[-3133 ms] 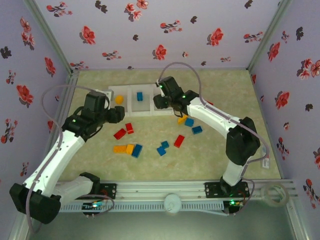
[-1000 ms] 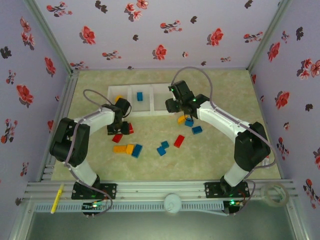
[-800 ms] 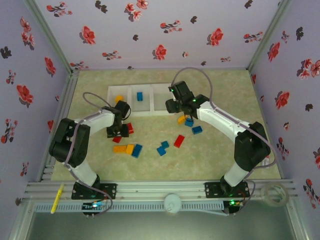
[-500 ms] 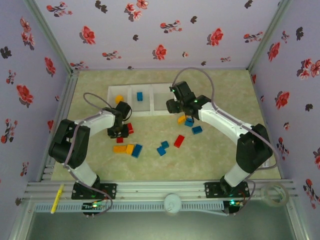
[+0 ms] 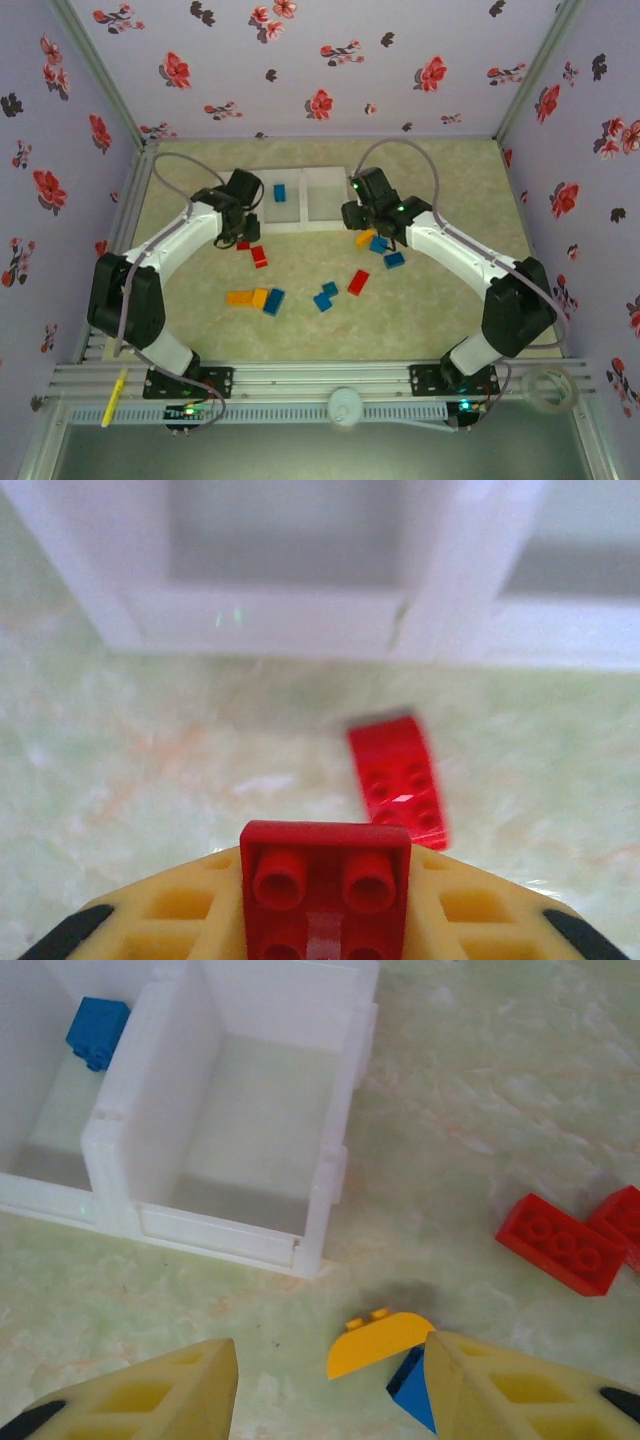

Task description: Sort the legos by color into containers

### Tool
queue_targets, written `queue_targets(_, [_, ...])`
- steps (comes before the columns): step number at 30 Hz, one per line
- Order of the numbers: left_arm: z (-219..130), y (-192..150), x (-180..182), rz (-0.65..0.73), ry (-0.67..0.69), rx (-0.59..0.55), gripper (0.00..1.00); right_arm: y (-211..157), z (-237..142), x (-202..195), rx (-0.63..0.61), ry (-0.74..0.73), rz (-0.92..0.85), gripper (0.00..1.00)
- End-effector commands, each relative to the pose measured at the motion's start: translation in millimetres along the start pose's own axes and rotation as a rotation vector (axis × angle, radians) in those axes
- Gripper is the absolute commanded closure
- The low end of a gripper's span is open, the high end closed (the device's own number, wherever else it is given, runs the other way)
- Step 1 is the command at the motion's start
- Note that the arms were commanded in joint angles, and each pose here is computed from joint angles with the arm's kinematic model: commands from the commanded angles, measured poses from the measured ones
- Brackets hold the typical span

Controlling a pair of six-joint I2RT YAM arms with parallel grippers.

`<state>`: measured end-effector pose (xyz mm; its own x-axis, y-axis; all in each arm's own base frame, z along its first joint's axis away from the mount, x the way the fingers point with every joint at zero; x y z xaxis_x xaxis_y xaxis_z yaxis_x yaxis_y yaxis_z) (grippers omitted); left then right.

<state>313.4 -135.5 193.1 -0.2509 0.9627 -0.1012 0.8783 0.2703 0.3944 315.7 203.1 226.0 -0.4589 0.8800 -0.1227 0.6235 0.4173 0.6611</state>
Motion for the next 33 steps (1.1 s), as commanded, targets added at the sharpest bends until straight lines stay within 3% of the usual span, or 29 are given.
queue_targets(1, [-25.7, 15.2, -17.6, 0.055, -0.042, -0.057, 0.72, -4.8, -10.2, -12.0, -0.016, -0.048, 0.046, 0.48])
queue_targets(6, [-48.0, 41.0, -57.2, 0.076, -0.148, -0.138, 0.72, -14.2, -13.6, -18.7, -0.010, -0.058, 0.071, 0.48])
queue_targets(11, [-49.2, 58.3, -97.6, 0.103, -0.225, -0.199, 0.71, -23.8, -16.8, -25.1, -0.010, -0.073, 0.101, 0.48])
queue_targets(20, [-10.0, 73.0, -172.9, 0.132, -0.324, -0.224, 0.70, -41.6, -23.7, -35.3, -0.006, -0.092, 0.140, 0.47])
queue_targets(27, [38.3, 77.2, -203.5, 0.130, -0.323, -0.181, 0.71, -51.5, -27.9, -41.1, 0.005, -0.101, 0.154, 0.47])
queue_targets(33, [46.9, 77.8, -213.0, 0.146, -0.342, -0.165, 0.51, -55.4, -30.0, -45.5, 0.013, -0.109, 0.161, 0.48])
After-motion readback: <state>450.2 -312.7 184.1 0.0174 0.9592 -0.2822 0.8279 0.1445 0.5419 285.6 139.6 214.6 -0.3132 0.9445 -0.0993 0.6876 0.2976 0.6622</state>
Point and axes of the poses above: each hand's point on the last joint's axis, 136 mm out from that joint toward the fingers, its own z axis out along the fingers, its own x axis along the line the jaws close on, y = z × x, the point moved 7 cm from there along -z, back along the fingers, and after that the axes turned 14 degrees about -z, right-handed, at the moved point
